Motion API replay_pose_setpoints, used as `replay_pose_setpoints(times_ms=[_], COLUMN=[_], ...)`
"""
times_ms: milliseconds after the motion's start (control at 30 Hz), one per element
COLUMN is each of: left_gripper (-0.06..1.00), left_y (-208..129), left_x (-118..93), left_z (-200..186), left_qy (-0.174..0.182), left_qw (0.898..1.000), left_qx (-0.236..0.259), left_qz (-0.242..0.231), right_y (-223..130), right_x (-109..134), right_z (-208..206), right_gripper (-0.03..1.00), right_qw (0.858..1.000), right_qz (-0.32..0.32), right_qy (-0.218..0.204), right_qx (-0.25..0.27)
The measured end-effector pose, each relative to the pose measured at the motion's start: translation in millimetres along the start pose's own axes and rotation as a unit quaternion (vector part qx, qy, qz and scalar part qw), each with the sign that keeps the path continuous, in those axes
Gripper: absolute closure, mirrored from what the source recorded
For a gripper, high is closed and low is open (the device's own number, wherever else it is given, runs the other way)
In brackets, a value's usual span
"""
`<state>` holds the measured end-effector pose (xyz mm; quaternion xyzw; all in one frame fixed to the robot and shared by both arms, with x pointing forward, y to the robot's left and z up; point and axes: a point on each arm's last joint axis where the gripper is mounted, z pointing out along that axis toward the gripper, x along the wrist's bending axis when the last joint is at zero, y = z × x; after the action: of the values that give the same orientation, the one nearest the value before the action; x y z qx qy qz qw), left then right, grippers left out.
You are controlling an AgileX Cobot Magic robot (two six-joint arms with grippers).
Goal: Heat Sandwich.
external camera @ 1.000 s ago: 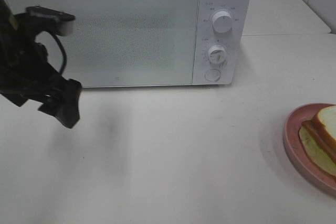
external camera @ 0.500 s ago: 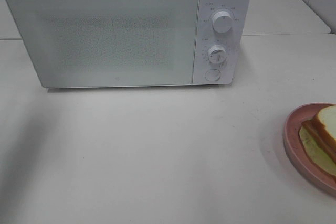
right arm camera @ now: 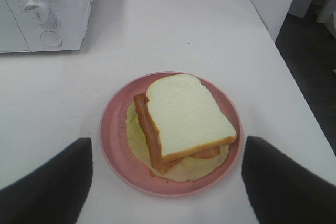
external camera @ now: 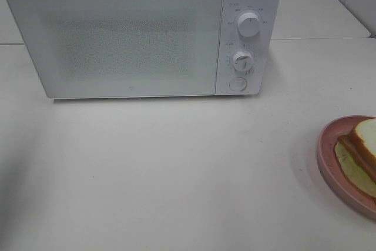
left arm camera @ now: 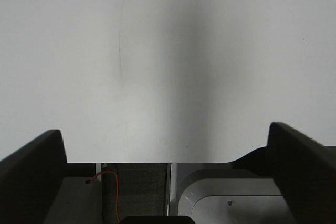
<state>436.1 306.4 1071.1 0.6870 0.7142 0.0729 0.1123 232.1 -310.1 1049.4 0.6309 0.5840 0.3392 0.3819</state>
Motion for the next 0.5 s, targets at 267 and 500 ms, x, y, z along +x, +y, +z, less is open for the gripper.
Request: replay_pose_setpoints(times_ms=[267,500], left_gripper=[-0.03,-0.03], left_y=[-53,-92], left_x=[0,-1], left_z=[-25,-35], left_qy=[0.01,0.013], left_qw=[0.996,0.99], left_qx=[-0.083,-0.141], left_qz=[0.008,0.023], right_y=[0,0], right_x=[0,0], right_z=[0,0], right_gripper=[0.21,0.21], right_qw=[1.0,1.0], right_qz=[0.0,0.0], right_qy=[0.0,0.0], right_qx=[0.0,0.0])
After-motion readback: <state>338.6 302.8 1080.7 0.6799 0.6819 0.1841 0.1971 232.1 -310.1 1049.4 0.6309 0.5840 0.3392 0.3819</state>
